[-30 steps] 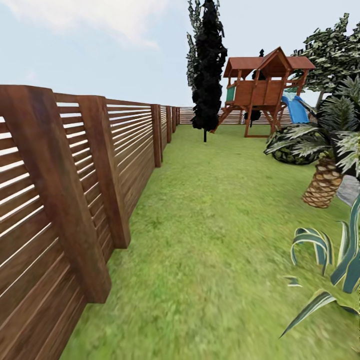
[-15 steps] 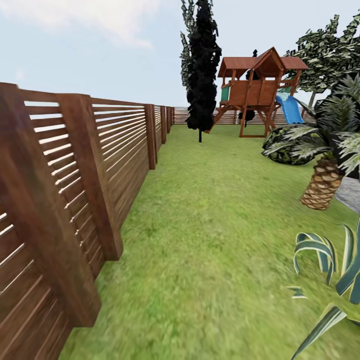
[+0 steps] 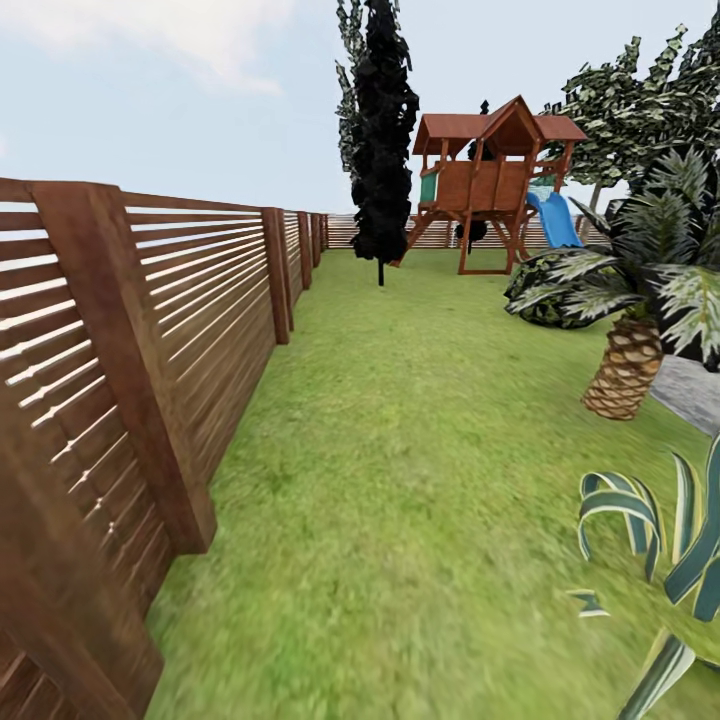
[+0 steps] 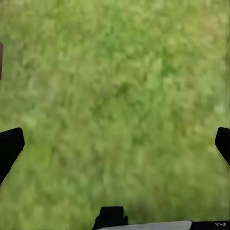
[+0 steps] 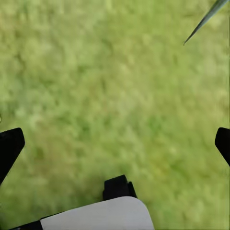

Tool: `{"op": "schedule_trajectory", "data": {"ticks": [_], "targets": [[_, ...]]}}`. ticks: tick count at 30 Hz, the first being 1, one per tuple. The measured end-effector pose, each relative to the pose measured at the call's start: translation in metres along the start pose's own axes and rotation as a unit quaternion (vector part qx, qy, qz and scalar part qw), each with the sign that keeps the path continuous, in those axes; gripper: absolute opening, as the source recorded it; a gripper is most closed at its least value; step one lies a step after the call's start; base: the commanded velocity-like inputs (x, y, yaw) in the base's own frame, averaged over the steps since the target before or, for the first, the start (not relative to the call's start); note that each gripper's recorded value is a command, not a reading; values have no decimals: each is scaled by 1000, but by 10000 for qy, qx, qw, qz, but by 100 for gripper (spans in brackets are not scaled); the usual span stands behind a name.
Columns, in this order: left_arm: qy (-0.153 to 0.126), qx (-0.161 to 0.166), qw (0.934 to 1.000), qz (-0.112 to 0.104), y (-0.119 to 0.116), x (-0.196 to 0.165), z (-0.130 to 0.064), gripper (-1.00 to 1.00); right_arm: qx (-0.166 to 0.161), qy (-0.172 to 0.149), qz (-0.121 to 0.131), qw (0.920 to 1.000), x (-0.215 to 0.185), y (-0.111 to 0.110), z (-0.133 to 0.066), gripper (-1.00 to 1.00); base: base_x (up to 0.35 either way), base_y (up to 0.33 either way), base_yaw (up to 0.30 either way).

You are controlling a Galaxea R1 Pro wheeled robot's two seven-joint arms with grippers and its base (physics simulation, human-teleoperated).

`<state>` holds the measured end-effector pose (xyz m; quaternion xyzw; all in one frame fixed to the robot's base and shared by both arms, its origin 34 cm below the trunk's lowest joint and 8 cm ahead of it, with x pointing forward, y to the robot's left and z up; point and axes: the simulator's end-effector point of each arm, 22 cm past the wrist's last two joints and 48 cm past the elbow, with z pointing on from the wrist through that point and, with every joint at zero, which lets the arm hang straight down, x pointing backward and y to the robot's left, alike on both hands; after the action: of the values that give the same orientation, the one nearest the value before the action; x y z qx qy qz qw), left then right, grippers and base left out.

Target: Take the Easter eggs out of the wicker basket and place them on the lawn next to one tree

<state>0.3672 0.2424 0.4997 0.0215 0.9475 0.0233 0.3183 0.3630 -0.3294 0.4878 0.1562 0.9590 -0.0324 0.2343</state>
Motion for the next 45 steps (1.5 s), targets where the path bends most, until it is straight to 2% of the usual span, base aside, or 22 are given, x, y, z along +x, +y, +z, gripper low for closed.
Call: {"op": "schedule_trajectory", "data": {"ticks": [12, 45], "targets": [[0, 0, 10000, 0, 0, 0, 0, 100, 0, 2, 1, 10000, 0, 0, 0, 100, 337, 0, -90], [4, 3, 10000, -2, -1, 0, 0, 100, 4, 2, -4, 10000, 0, -1, 0, 100, 336, 0, -1]]}}
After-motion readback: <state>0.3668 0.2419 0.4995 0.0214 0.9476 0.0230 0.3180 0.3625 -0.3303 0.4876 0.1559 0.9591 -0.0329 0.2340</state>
